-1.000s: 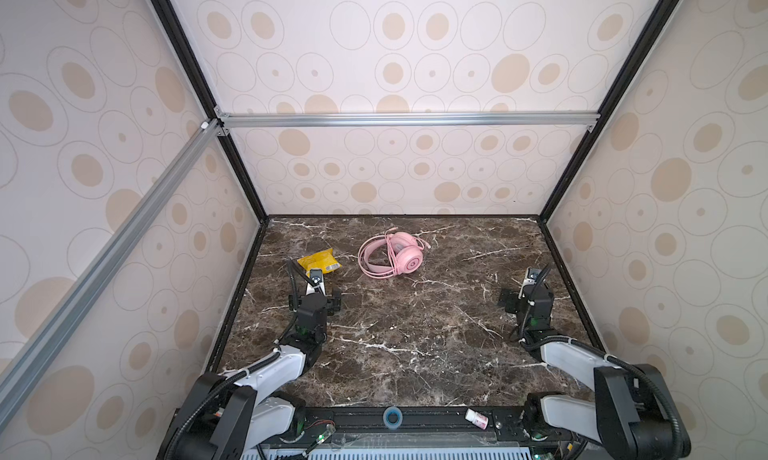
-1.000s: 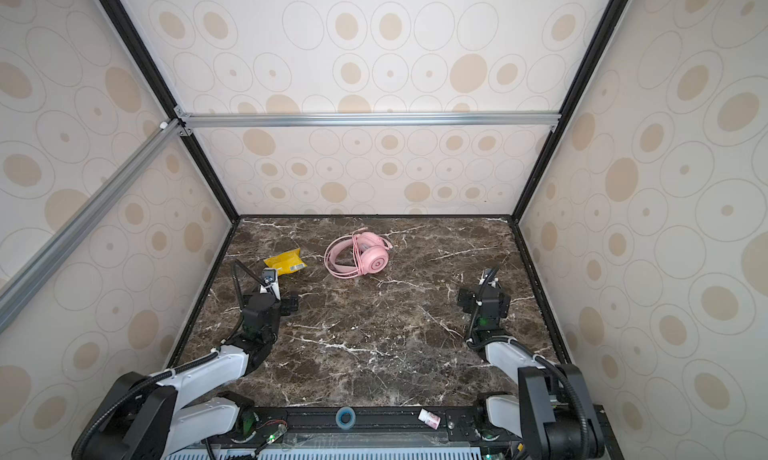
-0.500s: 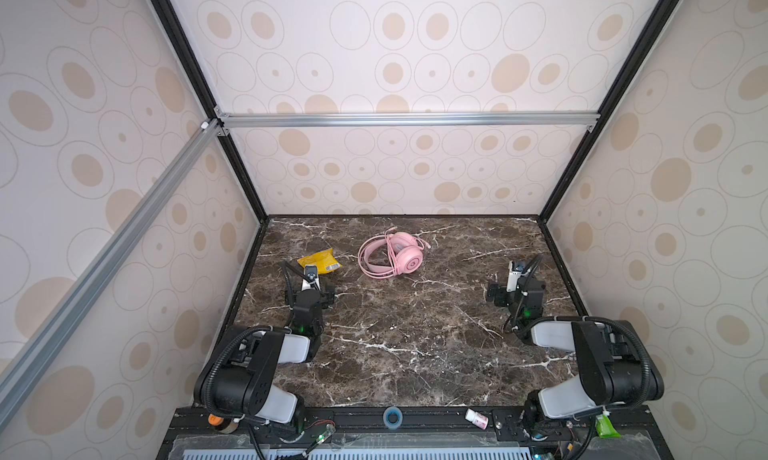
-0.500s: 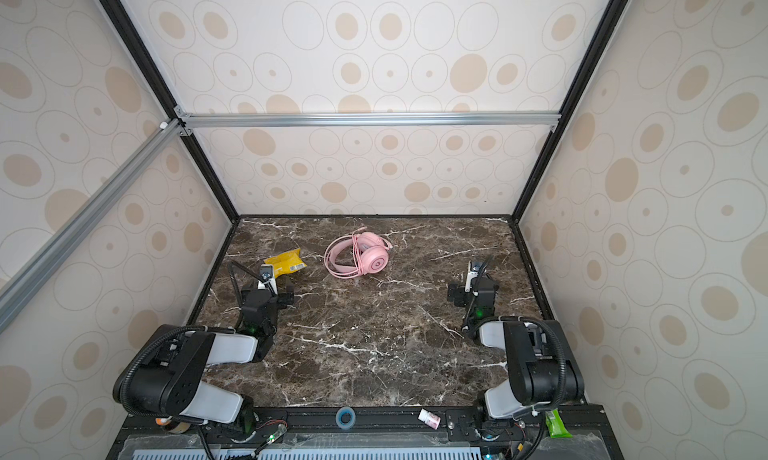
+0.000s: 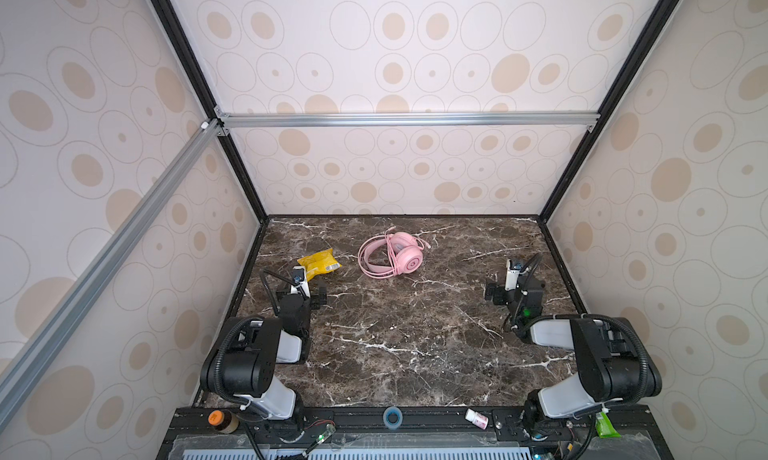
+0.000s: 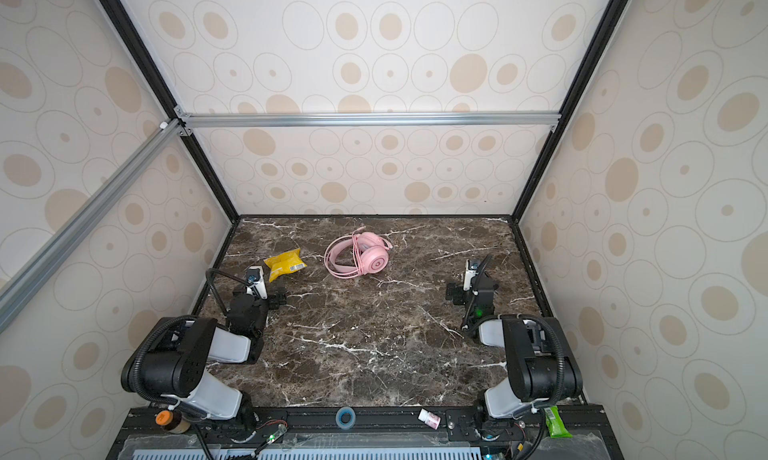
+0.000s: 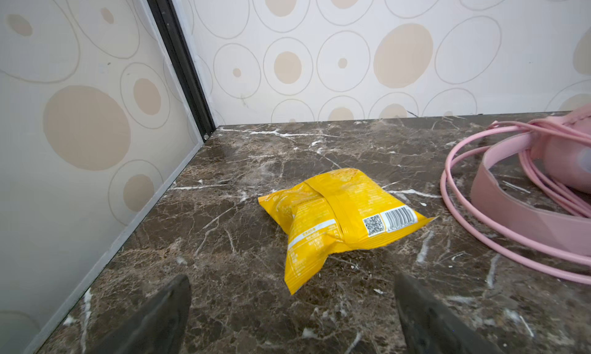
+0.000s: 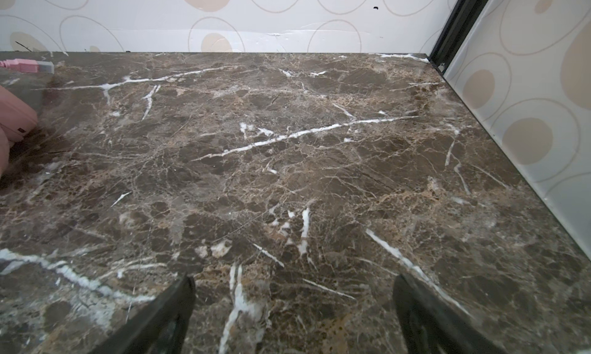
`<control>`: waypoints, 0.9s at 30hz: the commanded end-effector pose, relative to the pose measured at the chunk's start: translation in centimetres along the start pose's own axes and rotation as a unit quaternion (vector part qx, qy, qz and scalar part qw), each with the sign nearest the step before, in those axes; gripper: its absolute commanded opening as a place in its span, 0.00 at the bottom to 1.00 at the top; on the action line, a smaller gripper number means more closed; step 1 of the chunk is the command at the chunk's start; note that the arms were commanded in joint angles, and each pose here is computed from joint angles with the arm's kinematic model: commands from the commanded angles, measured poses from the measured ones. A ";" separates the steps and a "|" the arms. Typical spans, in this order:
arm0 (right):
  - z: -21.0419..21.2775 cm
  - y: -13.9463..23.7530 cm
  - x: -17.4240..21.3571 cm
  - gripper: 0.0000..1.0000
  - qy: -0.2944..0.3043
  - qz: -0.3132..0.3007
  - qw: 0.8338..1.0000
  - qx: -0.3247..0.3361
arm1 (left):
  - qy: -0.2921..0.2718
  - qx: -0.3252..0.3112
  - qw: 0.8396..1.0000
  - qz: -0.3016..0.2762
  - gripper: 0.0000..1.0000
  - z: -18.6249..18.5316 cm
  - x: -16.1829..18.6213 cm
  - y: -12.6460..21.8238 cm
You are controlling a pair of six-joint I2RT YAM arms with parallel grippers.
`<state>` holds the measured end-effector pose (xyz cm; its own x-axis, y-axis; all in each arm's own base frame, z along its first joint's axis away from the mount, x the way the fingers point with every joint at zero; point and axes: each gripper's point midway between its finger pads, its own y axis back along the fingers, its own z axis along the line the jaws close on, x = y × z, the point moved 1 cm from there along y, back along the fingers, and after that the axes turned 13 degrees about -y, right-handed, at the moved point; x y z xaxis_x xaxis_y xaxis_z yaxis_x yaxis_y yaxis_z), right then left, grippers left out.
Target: Wrap the headphones
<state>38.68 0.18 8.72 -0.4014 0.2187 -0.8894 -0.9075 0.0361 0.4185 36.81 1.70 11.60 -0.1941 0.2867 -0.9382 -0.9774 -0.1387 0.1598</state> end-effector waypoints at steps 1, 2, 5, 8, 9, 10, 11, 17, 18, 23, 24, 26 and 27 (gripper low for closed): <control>0.3 -0.3 -0.1 1.00 0.007 -0.010 1.000 -0.007 | 0.008 0.001 1.000 -0.029 0.98 0.1 -1.2 0.0; 0.2 -0.3 -0.1 1.00 0.008 -0.010 1.000 -0.006 | 0.008 0.001 1.000 -0.030 0.98 0.1 -1.3 0.0; 0.3 -0.3 -0.1 1.00 0.008 -0.003 1.000 -0.005 | 0.008 0.000 0.999 -0.032 0.98 0.2 -1.3 0.1; 0.2 -0.3 -0.1 1.00 0.008 -0.002 1.000 -0.004 | 0.008 -0.001 0.999 -0.033 0.98 0.2 -1.3 0.2; 0.2 -0.3 -0.1 1.00 0.008 -0.003 1.000 -0.004 | 0.008 -0.001 0.999 -0.034 0.98 0.2 -1.4 0.2; 0.2 -0.3 -0.1 1.00 0.008 -0.002 1.000 -0.004 | 0.008 -0.001 0.999 -0.034 0.98 0.2 -1.3 0.2; 0.2 -0.3 -0.1 1.00 0.008 -0.003 1.000 -0.004 | 0.008 -0.001 0.999 -0.034 0.98 0.2 -1.3 0.2; 0.2 -0.3 -0.1 1.00 0.008 -0.002 1.000 -0.004 | 0.008 -0.001 0.999 -0.034 0.98 0.2 -1.4 0.2; 0.2 -0.3 0.0 1.00 0.008 -0.002 1.000 -0.004 | 0.008 -0.001 0.999 -0.034 0.98 0.2 -1.3 0.2; 0.2 -0.3 -0.1 1.00 0.008 -0.002 1.000 -0.004 | 0.008 0.000 0.999 -0.032 0.98 0.2 -1.3 0.1; 0.2 -0.3 -0.1 1.00 0.009 -0.003 1.000 -0.004 | 0.008 0.000 0.999 -0.032 0.98 0.2 -1.3 0.1; 0.2 -0.2 -0.2 1.00 0.008 -0.006 1.000 -0.004 | 0.008 -0.001 0.999 -0.034 0.98 0.2 -1.4 0.2; 0.2 -0.2 -0.1 1.00 0.008 -0.005 1.000 -0.005 | 0.008 -0.001 0.999 -0.034 0.98 0.2 -1.4 0.2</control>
